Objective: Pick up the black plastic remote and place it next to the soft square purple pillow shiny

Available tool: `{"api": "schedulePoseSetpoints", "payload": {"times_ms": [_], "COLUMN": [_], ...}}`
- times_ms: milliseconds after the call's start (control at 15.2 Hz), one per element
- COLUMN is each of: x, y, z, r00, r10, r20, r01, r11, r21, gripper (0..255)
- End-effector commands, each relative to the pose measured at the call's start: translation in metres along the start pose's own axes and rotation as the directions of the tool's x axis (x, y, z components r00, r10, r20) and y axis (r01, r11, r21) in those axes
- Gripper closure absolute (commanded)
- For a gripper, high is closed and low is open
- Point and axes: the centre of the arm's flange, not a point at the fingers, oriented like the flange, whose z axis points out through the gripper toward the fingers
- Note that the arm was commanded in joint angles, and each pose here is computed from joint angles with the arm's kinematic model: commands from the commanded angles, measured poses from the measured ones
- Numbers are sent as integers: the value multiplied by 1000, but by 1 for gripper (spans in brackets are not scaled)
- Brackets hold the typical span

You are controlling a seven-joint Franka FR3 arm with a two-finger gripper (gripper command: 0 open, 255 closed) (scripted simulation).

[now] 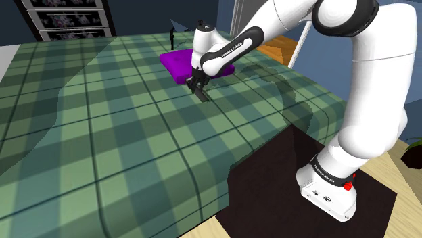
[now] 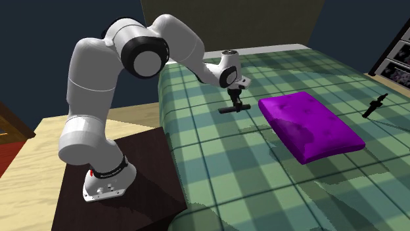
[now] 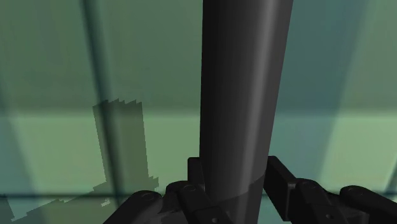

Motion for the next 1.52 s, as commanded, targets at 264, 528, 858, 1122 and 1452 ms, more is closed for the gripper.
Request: {"api": "schedulePoseSetpoints", "payload": {"times_ms": [264,528,858,1122,1452], "x": [-6,-11,-17,-18,-18], "y": [0,-1,-2,-2,-2], "z": [31,51,77,81,81], "r00": [1000,1000,1000,1000,1000], "r10": [0,0,0,0,0], "r20": [-1,-1,-1,-1,-1], "r01": [0,0,0,0,0], "r11": [1000,1000,1000,1000,1000], "r21": [0,0,0,0,0], "gripper": [255,255,255,255,0]}}
